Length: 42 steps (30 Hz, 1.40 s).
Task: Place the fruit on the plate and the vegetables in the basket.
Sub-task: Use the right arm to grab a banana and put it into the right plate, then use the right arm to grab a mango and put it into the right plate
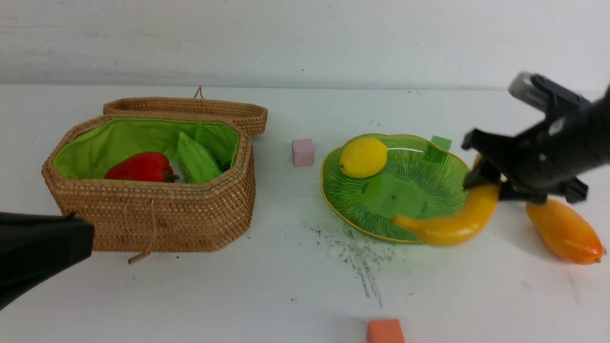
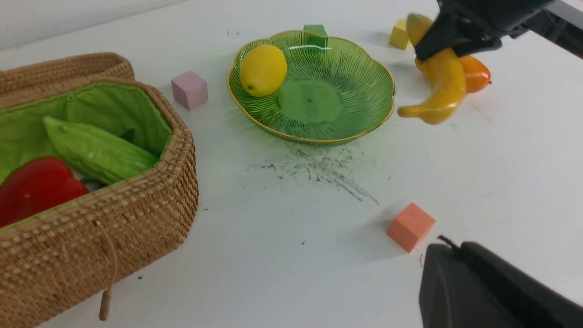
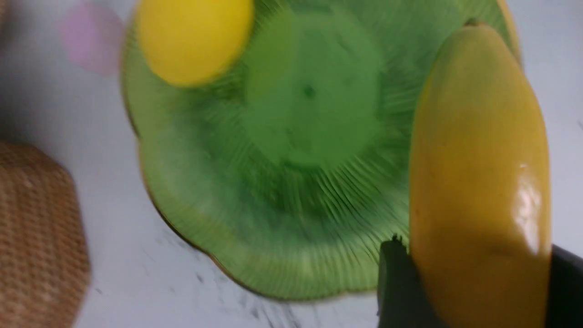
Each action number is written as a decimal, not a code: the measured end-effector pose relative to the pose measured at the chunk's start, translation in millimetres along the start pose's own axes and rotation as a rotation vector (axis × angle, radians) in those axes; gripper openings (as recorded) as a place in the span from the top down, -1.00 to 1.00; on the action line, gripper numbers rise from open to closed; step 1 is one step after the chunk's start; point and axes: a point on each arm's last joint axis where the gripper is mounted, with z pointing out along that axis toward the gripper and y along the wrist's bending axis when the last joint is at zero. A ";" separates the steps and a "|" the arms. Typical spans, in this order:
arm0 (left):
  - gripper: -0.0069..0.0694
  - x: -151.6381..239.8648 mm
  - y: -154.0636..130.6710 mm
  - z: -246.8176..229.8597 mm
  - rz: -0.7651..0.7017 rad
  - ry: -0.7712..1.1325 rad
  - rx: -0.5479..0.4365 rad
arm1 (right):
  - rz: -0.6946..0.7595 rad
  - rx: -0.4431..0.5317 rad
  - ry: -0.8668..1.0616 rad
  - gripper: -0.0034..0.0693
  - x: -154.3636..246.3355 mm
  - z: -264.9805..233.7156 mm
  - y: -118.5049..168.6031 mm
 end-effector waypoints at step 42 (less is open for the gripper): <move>0.76 2.4 -2.0 -0.1 0.082 0.026 0.024 | -0.356 0.438 0.380 0.53 -35.3 -4.7 -79.1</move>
